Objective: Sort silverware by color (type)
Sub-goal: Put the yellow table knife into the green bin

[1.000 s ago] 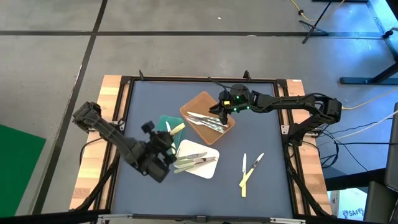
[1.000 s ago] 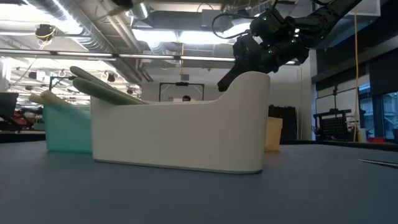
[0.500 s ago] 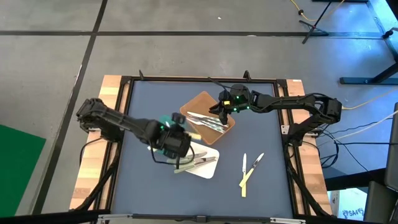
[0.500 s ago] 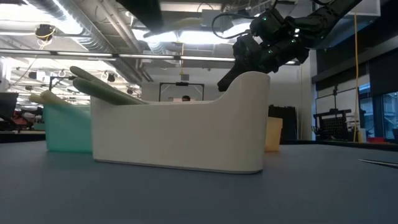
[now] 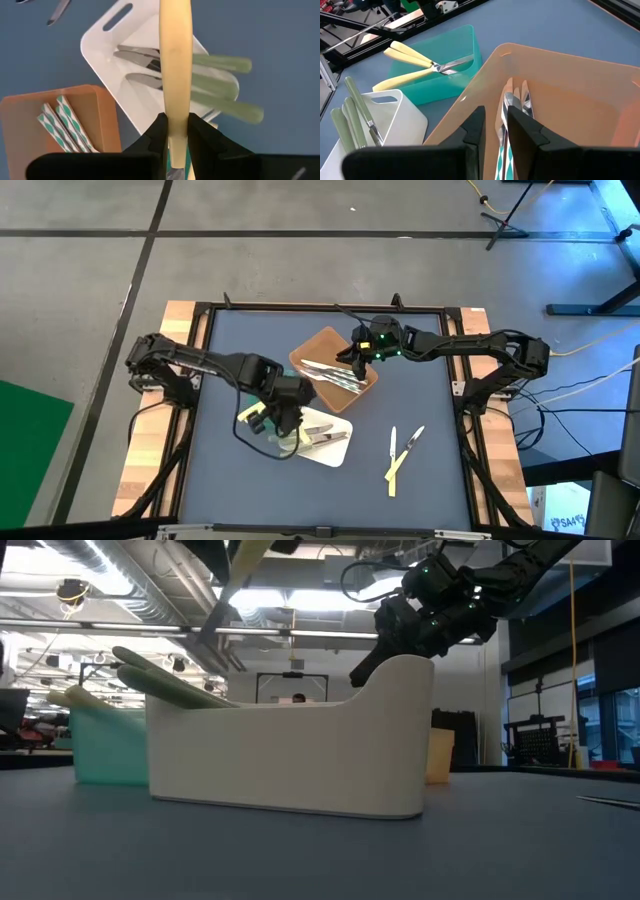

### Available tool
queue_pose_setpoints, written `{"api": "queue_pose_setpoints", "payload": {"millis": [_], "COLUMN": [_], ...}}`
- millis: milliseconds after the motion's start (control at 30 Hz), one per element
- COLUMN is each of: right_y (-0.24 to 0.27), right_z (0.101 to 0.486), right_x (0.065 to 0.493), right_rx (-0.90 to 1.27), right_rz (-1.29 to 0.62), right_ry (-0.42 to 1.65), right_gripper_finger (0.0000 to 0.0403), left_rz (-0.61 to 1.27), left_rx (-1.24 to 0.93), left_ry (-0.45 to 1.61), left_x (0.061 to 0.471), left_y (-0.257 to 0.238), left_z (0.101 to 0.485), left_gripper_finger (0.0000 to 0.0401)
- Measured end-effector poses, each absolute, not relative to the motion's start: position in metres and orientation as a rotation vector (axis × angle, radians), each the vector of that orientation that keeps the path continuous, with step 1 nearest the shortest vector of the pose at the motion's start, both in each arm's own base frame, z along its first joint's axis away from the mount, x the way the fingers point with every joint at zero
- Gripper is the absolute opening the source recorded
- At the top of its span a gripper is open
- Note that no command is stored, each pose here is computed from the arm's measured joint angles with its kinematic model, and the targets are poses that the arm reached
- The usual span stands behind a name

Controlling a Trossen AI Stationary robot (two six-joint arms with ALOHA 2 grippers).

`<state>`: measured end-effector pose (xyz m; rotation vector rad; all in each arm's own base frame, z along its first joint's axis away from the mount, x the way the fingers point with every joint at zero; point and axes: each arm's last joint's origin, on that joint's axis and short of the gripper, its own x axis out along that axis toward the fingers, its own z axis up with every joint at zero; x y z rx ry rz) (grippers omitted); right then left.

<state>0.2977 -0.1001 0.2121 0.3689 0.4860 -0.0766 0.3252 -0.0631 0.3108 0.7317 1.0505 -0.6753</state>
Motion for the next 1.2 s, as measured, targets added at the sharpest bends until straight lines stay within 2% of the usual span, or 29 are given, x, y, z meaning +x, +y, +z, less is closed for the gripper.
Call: {"api": "queue_pose_setpoints", "payload": {"millis": [233, 667, 833, 1200], "right_y": [-0.100, -0.100, -0.100, -0.100], "right_z": [0.212, 0.212, 0.212, 0.212], "right_x": [0.298, 0.298, 0.298, 0.298], "right_rx": [0.369, 0.369, 0.369, 0.368], "right_rz": [-0.077, -0.077, -0.077, -0.079], "right_ry": [0.486, 0.486, 0.487, 0.487], "right_gripper_finger": [0.0067, 0.0067, 0.0067, 0.0067], "left_rz": [-0.847, -0.986, -1.054, -0.986], "left_rx": [0.612, 0.552, 0.466, 0.448], "left_ry": [0.999, 0.880, 0.856, 0.872], "left_x": [0.325, 0.321, 0.315, 0.309], "left_y": [-0.034, 0.009, 0.023, 0.044], "left_z": [0.310, 0.310, 0.287, 0.232], "left_gripper_finger": [0.0046, 0.0047, 0.0047, 0.0048]}}
